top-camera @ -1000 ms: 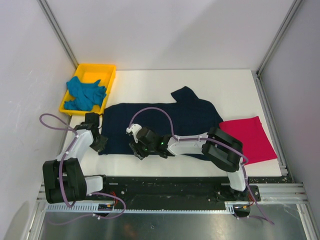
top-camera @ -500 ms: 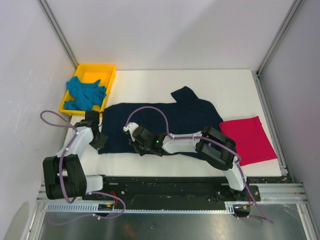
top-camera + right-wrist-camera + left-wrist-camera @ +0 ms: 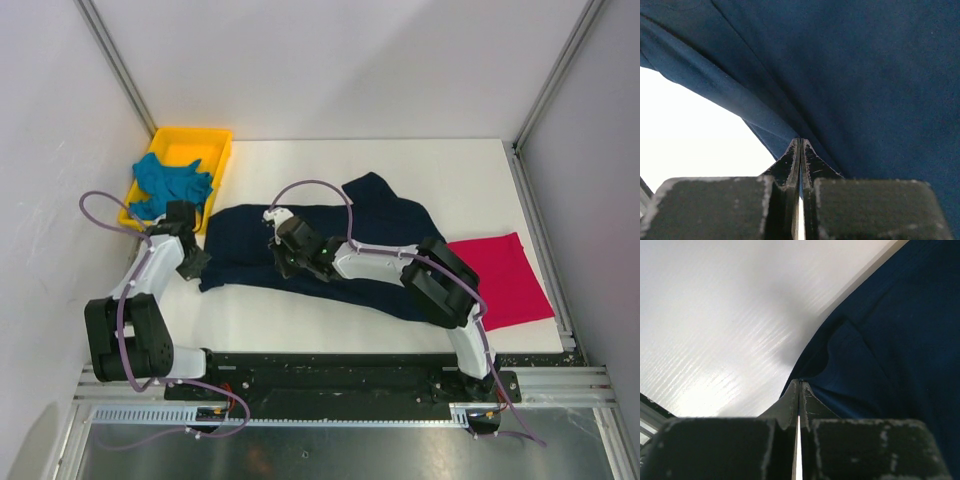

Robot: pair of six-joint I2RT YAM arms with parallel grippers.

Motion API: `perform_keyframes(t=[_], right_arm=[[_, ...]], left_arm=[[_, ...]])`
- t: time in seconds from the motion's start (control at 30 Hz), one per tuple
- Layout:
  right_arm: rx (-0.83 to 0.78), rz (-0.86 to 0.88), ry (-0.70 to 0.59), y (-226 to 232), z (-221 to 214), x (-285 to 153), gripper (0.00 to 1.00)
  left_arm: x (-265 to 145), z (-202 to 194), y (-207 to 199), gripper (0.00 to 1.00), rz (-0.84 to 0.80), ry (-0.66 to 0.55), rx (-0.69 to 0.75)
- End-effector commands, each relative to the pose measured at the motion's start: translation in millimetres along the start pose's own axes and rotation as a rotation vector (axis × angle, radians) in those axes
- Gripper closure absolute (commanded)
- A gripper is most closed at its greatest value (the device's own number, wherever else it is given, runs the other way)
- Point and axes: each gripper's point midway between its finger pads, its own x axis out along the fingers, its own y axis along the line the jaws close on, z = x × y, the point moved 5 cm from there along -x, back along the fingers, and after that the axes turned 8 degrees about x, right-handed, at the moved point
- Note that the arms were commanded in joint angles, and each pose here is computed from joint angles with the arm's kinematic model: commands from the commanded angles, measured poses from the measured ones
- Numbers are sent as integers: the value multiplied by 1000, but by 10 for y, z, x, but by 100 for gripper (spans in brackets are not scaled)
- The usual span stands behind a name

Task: Fold and stack the t-shirts
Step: Fold the flattened tshirt in 1/3 of the way

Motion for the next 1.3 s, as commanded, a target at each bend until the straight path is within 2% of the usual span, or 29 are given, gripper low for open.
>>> perform_keyframes(t=[0.0,0.3,0.47,0.7,0.77,0.83,0.93,1.1,1.17,1.27], right_arm=[[25,-2,-20,35,154,-54,100],[49,13,7,30,117,-47,100],[56,7,13,14,105,-45,100],[67,4,18,-6,101,-44,100],[66,10,20,8,100,-49,100],[67,22,25,28,91,-46,100],[66,54,33,99,72,-45,99],[49,95,33,247,67,-99,84],[44,103,28,288,92,-151,76],[46,106,17,303,152,-246,72]], left_arm=[[-77,288,42,100,47,-98,57],[-247,569,48,97,48,-192,149],[-231,570,51,91,43,-186,164],[-173,555,-74,91,-31,-138,181],[-198,517,-110,87,-71,-123,161],[-232,410,-134,79,-120,-98,115],[-215,158,-87,71,-140,-34,-3],[-18,-263,-30,65,-118,111,-162],[39,-318,-23,62,-103,132,-178],[73,-294,-29,60,-94,131,-169]])
